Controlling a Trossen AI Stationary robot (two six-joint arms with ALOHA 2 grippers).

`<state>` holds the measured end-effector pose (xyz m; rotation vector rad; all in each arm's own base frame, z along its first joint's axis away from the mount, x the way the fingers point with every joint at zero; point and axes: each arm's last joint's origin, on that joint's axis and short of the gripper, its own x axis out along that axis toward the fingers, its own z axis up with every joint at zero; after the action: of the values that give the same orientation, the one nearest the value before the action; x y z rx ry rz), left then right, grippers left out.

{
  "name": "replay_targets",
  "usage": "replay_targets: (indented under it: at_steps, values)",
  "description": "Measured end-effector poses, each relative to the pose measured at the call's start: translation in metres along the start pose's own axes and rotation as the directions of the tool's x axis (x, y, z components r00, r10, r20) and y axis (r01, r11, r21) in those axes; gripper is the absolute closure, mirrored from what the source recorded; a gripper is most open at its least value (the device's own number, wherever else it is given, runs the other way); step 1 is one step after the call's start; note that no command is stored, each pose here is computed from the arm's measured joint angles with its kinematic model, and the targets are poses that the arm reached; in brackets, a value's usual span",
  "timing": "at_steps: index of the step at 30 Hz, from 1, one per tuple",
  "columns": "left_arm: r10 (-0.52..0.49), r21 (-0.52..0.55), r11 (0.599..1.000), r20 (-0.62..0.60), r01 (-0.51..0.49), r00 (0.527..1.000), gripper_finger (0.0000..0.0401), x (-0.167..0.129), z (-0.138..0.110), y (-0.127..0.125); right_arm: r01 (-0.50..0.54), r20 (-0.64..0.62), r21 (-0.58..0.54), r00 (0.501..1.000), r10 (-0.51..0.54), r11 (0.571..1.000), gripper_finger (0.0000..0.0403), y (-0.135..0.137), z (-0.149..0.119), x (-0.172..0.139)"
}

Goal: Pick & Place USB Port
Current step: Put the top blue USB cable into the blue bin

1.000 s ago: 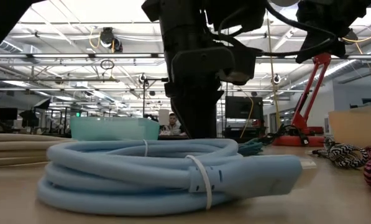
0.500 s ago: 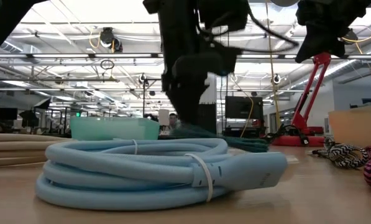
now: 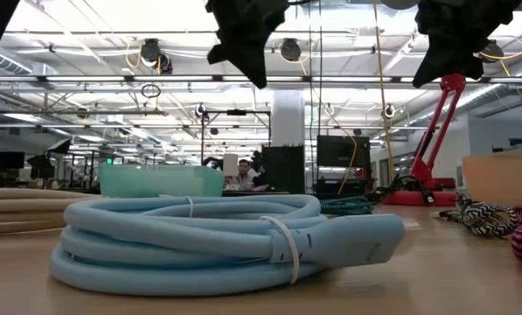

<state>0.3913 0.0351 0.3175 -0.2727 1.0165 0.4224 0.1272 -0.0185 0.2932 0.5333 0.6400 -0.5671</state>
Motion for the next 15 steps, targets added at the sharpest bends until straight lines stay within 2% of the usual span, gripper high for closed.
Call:
replay_targets:
  at_steps: [4,7,10,15]
  values:
    - [-0.059,0.087,0.994,-0.032,0.061,0.998,0.0386,0.005,-0.002,-0.005,-0.002,0.003,-0.001,1.0,0.002,1.0,0.0403,0.0,0.0,0.0]
    - [-0.108,0.207,0.972,-0.038,0.114,0.993,0.0364,0.017,-0.006,-0.027,-0.001,0.002,-0.001,1.0,0.001,1.0,0.0403,0.0,0.0,0.0]
    - [-0.113,0.334,0.934,-0.068,0.129,0.991,0.0327,0.036,-0.015,-0.051,0.003,-0.002,-0.005,1.0,-0.003,1.0,0.0403,0.0,0.0,0.001]
    - [-0.077,0.402,0.905,-0.162,0.137,0.984,0.0253,0.076,-0.034,-0.076,0.009,-0.012,-0.013,1.0,-0.01,1.0,0.0403,0.0,-0.001,0.001]
